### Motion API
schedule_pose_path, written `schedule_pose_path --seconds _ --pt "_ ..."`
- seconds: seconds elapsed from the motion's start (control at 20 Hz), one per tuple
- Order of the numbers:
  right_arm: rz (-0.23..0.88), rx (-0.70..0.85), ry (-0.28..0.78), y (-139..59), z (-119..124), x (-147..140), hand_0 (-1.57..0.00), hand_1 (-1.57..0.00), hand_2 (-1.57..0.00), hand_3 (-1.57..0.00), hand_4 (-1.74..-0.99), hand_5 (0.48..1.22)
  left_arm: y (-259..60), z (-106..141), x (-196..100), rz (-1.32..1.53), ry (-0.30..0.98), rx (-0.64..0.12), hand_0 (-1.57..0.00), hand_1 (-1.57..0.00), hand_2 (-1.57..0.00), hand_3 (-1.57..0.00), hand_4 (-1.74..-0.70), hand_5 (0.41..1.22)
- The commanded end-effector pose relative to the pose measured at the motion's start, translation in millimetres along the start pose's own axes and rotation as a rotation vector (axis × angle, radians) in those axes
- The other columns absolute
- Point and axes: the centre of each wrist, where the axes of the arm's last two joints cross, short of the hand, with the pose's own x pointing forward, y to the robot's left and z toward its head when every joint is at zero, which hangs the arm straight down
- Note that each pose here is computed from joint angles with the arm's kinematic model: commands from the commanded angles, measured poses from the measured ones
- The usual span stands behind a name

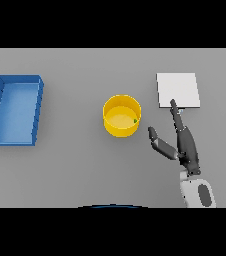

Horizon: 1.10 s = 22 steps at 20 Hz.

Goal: Pick up the red beaker and tilt it to pour out 1 green nut into yellow bowl. Pick up the yellow bowl and place it on the metallic measuring scale.

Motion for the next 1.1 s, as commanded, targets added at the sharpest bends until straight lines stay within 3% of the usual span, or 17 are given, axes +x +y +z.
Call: schedule_pose_path --seconds 0.0,0.15,0.3,0.65,0.9,1.05 --pt "0.008 0.001 -0.009 -3.9 1.0 1.0 0.00 0.00 0.00 0.00 -1.050 0.653 -8.9 0.8 -14.3 0.080 0.068 0.001 -1.57 -1.57 -1.57 -1.43 -1.74 1.221" --pt "0.021 0.006 0.005 -1.6 0.9 -1.3 0.00 0.00 0.00 0.00 -1.048 0.652 -33.8 7.7 -53.6 0.255 0.172 0.017 -1.57 -1.57 -1.57 -1.46 -1.74 1.221" --pt "0.056 -0.004 0.007 -3.7 -0.4 2.5 0.00 0.00 0.00 0.00 -1.052 0.648 -64.4 19.4 -72.7 0.396 0.255 0.006 -1.57 -1.57 -1.57 -1.47 -1.74 1.221" --pt "0.062 0.017 0.018 -2.3 3.3 -1.6 0.00 0.00 0.00 0.00 -1.018 0.645 -110.2 65.8 -87.0 0.562 0.355 0.024 -1.57 -1.57 -1.57 -1.44 -1.74 1.221" --pt "0.038 0.021 0.002 -1.8 6.3 -6.0 0.00 0.00 0.00 0.00 -1.004 0.648 -133.5 92.1 -86.7 0.640 0.386 0.028 -1.57 -1.57 -1.57 -1.51 -1.74 1.221" --pt "0.030 0.014 -0.005 -2.3 6.9 -8.4 0.00 0.00 0.00 0.00 -1.012 0.650 -143.2 104.6 -85.9 0.673 0.418 0.011 -1.57 -1.57 -1.57 -1.54 -1.74 1.151"
